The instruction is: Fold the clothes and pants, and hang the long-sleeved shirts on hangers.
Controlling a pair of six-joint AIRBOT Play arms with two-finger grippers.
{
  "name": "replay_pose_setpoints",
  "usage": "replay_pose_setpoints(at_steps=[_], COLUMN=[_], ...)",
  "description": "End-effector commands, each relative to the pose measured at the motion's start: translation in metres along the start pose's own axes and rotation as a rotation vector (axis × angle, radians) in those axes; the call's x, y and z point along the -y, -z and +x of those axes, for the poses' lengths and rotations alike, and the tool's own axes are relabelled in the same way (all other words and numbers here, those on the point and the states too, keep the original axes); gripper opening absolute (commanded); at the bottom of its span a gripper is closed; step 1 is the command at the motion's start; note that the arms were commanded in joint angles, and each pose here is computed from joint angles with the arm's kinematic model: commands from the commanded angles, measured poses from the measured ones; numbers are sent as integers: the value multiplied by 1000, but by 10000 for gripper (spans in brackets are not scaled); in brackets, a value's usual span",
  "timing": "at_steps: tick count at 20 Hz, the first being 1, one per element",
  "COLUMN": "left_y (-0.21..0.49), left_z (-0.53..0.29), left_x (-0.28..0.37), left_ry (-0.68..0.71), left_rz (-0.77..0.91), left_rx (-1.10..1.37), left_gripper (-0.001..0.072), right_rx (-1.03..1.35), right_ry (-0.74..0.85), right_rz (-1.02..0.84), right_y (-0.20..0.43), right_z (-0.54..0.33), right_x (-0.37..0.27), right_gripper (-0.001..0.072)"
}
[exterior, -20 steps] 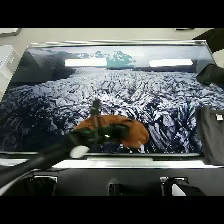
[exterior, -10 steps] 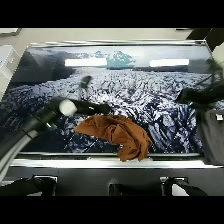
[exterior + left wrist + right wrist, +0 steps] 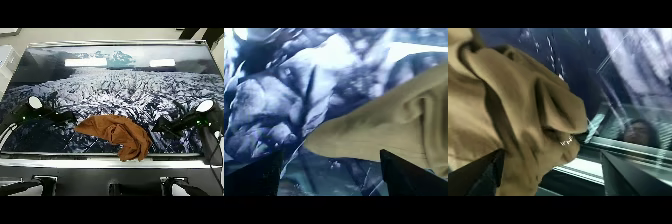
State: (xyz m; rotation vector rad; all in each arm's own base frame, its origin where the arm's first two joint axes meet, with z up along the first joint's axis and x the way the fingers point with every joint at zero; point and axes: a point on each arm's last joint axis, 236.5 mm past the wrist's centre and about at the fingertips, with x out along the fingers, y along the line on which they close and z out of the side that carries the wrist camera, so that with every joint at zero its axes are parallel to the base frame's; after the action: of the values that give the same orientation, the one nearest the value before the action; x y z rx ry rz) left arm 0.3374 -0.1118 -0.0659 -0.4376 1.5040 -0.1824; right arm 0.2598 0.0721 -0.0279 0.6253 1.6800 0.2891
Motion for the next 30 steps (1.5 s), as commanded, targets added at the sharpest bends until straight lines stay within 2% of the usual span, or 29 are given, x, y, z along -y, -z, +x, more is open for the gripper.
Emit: replay_pose_setpoints(at_steps=[1, 8, 9, 10, 11, 12, 14, 19, 20, 21, 22, 24, 26, 28, 30], left_y=[6, 25, 27, 27, 27, 26, 26, 33, 34, 35, 33, 13, -32, -84, -115], left_z=[20, 44, 45, 47, 48, 48, 47, 45, 45, 44, 43, 26, -22, -112, -241], left_x=[4, 27, 30, 33, 35, 35, 35, 36, 36, 37, 37, 46, 71, 113, 156], left_ry=[87, 114, 114, 113, 113, 113, 113, 116, 116, 117, 119, 134, 174, 233, 303], left_rz=[-36, 30, 40, 47, 53, 54, 55, 60, 60, 61, 62, 79, 139, 220, 304], left_rx=[-25, -102, -102, -99, -95, -91, -92, -120, -125, -128, -124, -59, 117, 410, 758], left_gripper=[711, 708, 662, 487, 366, 210, 24, 23, 23, 22, 22, 21, 21, 21, 20], right_rx=[7, 20, 21, 25, 27, 29, 41, 96, 101, 94, 79, 107, 233, 460, 757], right_ry=[-68, -91, -94, -100, -102, -92, -71, -28, -34, -49, -59, -48, 25, 110, 193], right_rz=[29, 23, 23, 23, 16, -3, -48, -58, -35, -31, -43, -162, -296, -441, -549], right_y=[2, -1, -2, -2, -3, -4, -9, -33, -36, -34, -32, -40, -68, -100, -113], right_z=[20, 20, 20, 20, 22, 26, 40, 74, 77, 77, 73, 51, 0, -85, -195], right_x=[-4, -9, -10, -12, -14, -17, -26, -34, -35, -38, -42, -56, -76, -113, -158], right_gripper=[707, 707, 707, 707, 707, 707, 707, 663, 508, 190, 34, 34, 34, 34, 35])
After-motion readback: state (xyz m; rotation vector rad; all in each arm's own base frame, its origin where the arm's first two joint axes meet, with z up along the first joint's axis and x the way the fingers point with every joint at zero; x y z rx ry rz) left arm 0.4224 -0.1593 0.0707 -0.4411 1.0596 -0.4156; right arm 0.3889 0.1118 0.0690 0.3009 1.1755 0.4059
